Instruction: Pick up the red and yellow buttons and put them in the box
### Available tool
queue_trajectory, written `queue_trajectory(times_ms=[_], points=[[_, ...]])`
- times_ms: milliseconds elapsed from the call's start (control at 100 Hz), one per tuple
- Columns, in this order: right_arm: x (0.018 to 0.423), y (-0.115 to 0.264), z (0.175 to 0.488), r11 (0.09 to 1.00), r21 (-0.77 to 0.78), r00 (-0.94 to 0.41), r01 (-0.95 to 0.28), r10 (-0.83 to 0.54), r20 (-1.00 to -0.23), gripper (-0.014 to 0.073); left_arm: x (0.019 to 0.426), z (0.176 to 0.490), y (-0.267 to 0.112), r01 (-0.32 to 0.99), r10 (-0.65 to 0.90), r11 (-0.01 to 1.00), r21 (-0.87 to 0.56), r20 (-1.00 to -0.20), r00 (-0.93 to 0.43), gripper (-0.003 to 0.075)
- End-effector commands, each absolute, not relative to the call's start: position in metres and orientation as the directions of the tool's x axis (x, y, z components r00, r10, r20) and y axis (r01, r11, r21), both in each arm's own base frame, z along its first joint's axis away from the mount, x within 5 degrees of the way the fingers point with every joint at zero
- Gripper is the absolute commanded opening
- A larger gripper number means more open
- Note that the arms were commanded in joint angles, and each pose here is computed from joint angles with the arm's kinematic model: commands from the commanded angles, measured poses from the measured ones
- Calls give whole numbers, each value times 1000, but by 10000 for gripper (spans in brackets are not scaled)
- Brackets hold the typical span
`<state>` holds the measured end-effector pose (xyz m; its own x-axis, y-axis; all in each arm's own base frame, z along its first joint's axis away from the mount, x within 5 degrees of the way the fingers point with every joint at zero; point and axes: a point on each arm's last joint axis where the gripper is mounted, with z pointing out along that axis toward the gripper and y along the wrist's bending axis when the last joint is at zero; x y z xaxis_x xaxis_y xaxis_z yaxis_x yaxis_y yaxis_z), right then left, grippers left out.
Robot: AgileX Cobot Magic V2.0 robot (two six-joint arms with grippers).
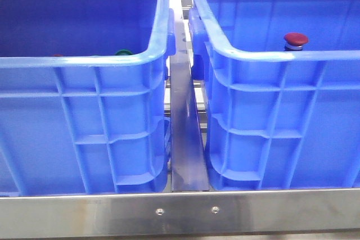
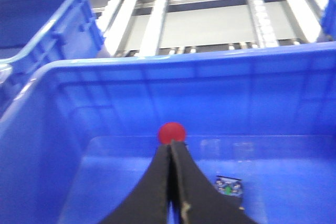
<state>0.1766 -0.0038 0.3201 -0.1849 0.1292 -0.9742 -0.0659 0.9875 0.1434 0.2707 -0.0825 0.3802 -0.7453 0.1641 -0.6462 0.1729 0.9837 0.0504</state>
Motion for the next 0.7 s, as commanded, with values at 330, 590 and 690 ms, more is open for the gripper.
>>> queue_trajectory(times_ms=[330, 590, 690], points=[[145, 6, 331, 982, 128, -85, -141, 116, -990, -51, 171, 390, -8, -36, -12, 999, 7, -855, -518, -20], [124, 9, 322, 982, 116, -45, -150, 110, -993, -51, 103, 375, 6, -90, -46, 996, -17, -944, -328, -20], [116, 10, 319, 982, 110, -26, -153, 108, -994, -51, 82, 365, 7, -80, -44, 997, -25, -967, -250, -20]])
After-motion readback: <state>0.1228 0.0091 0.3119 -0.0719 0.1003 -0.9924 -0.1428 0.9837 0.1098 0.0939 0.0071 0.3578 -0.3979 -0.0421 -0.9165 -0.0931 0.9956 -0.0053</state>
